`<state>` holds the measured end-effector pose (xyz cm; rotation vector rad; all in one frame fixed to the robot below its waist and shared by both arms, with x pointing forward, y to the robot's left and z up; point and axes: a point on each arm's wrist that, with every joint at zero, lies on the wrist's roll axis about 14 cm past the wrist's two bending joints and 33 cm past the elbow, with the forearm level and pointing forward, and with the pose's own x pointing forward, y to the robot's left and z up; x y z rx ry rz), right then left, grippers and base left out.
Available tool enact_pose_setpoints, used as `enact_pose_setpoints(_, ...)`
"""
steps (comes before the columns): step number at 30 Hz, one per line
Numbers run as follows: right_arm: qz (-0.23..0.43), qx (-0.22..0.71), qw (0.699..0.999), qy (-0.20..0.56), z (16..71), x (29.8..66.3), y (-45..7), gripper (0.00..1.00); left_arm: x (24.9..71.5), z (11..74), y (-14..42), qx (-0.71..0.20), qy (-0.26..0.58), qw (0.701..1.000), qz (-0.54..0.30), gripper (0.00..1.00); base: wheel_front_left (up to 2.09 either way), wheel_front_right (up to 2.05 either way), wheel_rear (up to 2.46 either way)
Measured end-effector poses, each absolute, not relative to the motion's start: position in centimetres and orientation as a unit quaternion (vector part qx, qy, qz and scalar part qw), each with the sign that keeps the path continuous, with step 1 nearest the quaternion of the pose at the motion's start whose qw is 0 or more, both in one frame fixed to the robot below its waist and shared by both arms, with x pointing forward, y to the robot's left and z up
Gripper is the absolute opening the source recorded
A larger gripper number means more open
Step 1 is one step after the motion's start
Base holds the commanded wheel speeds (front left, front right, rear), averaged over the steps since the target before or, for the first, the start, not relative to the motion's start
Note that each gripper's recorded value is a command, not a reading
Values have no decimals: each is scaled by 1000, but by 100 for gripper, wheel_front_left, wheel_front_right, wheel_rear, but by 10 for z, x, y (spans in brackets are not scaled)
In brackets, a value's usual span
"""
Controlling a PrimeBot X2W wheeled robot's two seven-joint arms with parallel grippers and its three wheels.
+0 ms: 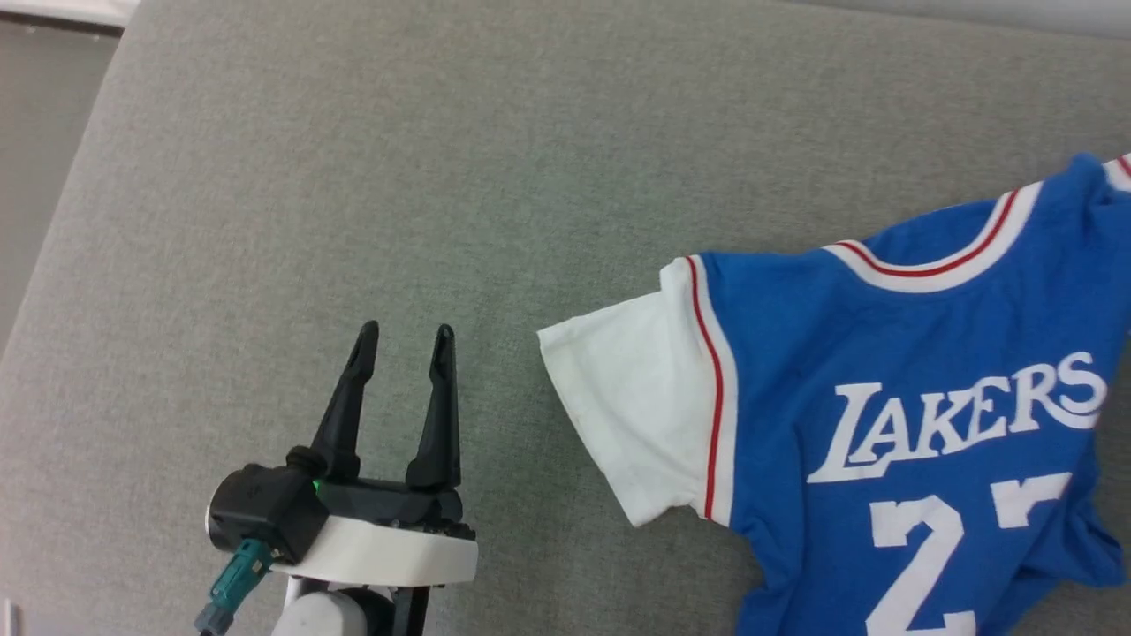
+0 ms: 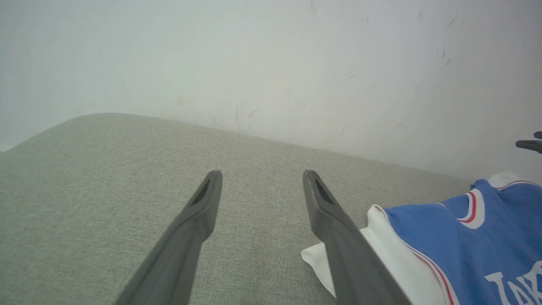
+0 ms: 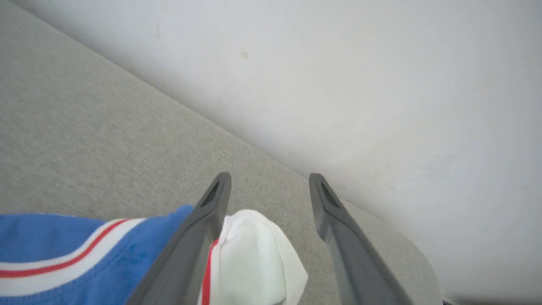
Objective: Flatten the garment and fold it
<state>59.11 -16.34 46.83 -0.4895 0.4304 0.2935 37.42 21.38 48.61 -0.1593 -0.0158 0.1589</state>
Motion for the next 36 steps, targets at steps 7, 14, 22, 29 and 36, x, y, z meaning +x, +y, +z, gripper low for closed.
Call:
enact_pose_setpoints(7,150,-120,981,8,566,568,-134,100,371,502,208,-67,-32,995,64,100,0,0,0)
enact_pose_setpoints(14,109,-1,993,-41,569,477,-141,100,366,515,201,-70,-52,995,50,100,0,0,0)
enact_pose_setpoints(22,35,52,998,-29,546,411,-187,100,367,510,186,-56,-43,997,19,100,0,0,0)
enact_pose_setpoints(29,21,60,998,-28,539,398,-196,100,391,472,160,0,78,993,-83,100,0,0,0)
enact_pose_setpoints(36,24,61,998,-5,521,405,-192,100,412,433,158,73,216,963,-141,100,0,0,0)
